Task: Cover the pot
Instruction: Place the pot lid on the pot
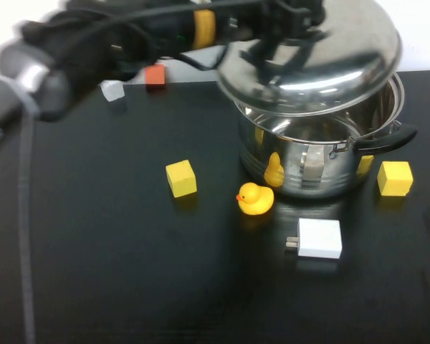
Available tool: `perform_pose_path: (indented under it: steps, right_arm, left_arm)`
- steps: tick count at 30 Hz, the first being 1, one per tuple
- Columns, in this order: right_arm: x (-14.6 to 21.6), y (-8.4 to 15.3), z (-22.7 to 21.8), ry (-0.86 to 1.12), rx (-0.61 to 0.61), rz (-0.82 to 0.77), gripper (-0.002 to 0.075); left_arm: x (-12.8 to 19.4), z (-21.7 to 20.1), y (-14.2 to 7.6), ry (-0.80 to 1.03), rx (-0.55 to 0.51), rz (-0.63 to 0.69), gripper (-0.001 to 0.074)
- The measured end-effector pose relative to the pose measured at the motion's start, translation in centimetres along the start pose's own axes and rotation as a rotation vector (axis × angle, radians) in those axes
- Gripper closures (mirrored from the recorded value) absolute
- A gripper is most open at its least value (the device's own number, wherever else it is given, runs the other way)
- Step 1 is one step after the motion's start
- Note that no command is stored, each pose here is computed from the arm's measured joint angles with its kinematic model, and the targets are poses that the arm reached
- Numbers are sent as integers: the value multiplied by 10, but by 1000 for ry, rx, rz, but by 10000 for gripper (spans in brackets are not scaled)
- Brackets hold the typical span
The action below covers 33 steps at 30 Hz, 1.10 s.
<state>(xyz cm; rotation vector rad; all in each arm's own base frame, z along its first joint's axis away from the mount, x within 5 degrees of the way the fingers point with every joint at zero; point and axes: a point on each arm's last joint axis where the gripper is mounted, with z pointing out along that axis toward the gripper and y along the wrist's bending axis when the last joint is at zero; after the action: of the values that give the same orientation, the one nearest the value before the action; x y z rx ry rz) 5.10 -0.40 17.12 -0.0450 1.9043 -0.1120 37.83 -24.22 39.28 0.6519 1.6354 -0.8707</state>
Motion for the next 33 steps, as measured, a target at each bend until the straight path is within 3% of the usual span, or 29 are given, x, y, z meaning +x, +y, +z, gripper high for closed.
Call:
perform_pose_path:
  steps: [10, 17, 33]
  right_arm:
    - [0, 0, 0, 0, 0, 0, 728]
    - [0, 0, 0, 0, 0, 0, 728]
    - [0, 0, 0, 0, 0, 0, 728]
  left_arm:
    - [37, 54, -3, 26, -63, 109, 401]
    - [43, 59, 4, 25, -120, 148, 401]
    - [42, 59, 3, 23, -109, 124, 401]
